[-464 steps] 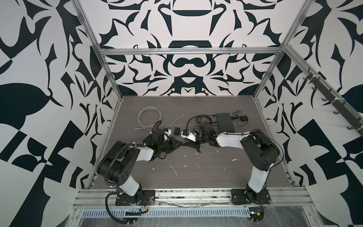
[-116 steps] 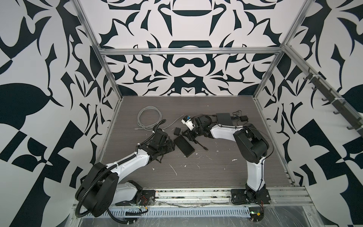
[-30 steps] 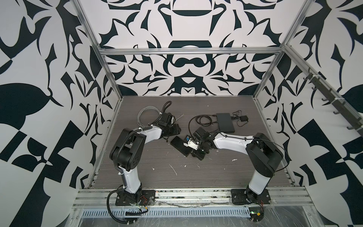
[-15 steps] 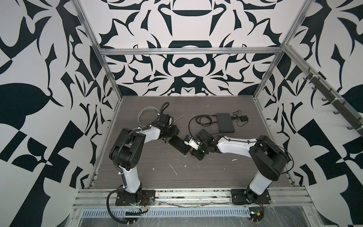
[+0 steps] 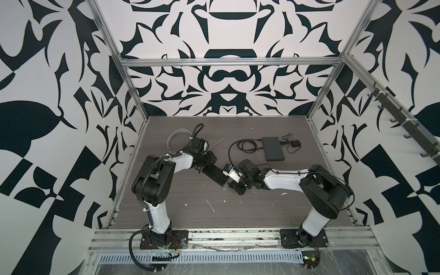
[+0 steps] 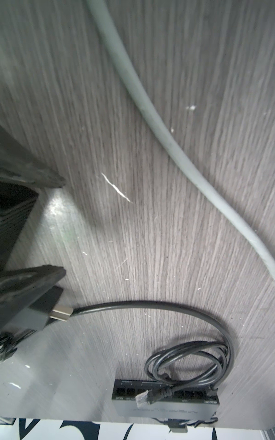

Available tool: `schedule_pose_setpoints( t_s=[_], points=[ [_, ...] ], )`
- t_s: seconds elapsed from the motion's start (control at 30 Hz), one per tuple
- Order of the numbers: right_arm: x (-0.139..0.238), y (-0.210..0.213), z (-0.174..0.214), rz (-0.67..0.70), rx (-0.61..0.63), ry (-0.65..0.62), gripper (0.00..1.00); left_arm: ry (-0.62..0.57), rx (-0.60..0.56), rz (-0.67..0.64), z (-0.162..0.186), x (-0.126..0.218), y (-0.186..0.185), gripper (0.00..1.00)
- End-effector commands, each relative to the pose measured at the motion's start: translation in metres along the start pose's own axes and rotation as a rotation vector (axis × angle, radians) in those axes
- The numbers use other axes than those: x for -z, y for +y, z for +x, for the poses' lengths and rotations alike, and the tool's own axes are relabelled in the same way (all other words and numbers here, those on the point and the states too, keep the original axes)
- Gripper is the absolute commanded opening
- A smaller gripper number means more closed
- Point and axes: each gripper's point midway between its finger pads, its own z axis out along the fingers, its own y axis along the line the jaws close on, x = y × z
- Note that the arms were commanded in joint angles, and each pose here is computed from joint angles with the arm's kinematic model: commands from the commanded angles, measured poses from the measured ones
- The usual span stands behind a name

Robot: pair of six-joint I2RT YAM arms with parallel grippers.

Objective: Insert the plug into the switch port

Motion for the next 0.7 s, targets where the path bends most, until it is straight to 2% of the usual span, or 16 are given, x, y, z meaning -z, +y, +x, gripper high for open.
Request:
schedule_pose_setpoints(
  t_s=[0.0,0.3,0.67],
  points=[
    [0.004,0.007,-0.005,-0.019,0.012,-0.029,0.00,0.038,0.016,-0.027,0.010,0.005,0.011,0.56],
    [-0.003,0.005,-0.002,-0.015,0.009,-0.011,0.00,0.037,0.016,-0.033,0.012,0.008,0.013,0.56],
    [-0.005,-0.004,-0.013,0.031,0.009,-0.047,0.00,0.079,-0.009,0.033,0.019,0.008,0.001,0.55]
  ],
)
